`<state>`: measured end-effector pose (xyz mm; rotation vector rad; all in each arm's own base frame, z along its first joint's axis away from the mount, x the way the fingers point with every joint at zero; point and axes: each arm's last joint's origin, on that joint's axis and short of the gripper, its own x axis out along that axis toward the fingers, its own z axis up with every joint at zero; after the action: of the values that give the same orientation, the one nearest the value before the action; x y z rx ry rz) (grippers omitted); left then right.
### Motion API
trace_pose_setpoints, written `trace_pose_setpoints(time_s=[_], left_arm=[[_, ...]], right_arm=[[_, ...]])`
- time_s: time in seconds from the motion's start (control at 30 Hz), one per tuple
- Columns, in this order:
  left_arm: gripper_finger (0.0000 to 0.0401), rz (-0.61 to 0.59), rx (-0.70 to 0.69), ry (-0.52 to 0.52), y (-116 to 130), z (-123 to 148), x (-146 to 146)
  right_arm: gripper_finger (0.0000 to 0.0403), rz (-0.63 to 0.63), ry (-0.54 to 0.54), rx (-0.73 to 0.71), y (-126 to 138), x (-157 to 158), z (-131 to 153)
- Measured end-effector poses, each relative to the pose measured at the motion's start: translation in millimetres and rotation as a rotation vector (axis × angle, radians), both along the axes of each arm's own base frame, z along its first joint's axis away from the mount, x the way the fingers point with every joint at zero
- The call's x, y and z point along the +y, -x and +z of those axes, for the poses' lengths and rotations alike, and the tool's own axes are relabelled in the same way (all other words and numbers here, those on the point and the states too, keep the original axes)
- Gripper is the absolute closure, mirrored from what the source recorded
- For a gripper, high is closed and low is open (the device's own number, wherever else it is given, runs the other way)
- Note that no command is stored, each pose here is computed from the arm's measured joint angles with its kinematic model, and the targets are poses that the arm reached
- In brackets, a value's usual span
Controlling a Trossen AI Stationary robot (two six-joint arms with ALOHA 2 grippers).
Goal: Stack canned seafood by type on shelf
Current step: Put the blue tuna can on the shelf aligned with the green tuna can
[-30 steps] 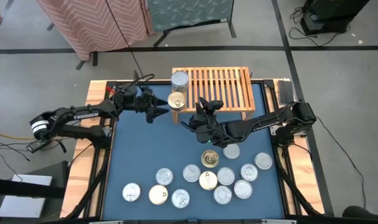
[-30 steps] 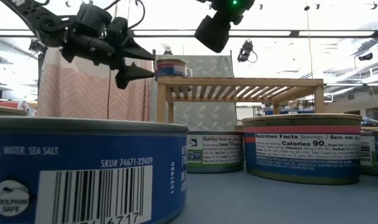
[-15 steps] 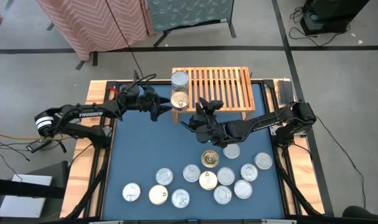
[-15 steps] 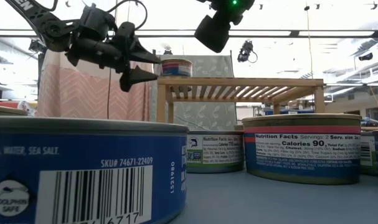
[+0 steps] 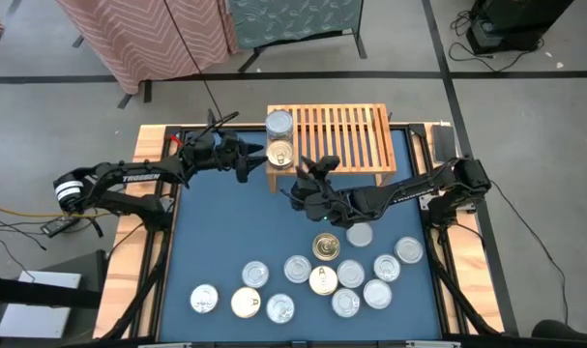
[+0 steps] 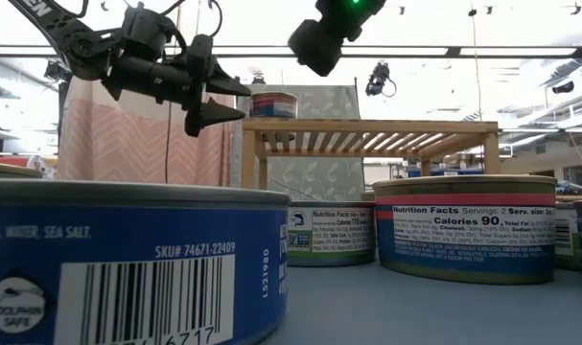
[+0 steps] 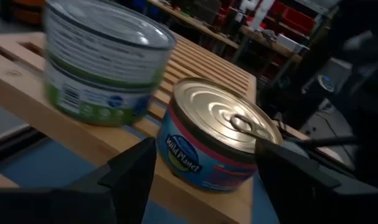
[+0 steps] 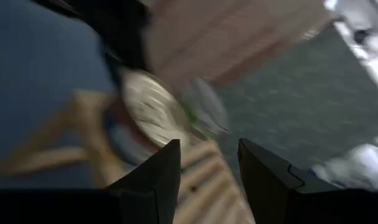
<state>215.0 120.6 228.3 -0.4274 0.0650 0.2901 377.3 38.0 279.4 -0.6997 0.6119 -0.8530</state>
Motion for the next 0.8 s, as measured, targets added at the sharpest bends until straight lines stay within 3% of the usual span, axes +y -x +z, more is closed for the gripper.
trace_pose_setpoints(time_s=[0.4, 0.8], left_arm=[[0.0124, 0.004, -0.040, 0.049, -5.3, -3.1, 2.5], [0.0124, 0.022, -0.085, 0.028, -3.5, 3.0, 5.4]], right_arm=[[0.0240, 0.099, -0.072, -0.031, -4.0, 2.3, -1.2], [0.0242, 0.180, -0.145, -0.065, -6.4, 4.5, -1.4]])
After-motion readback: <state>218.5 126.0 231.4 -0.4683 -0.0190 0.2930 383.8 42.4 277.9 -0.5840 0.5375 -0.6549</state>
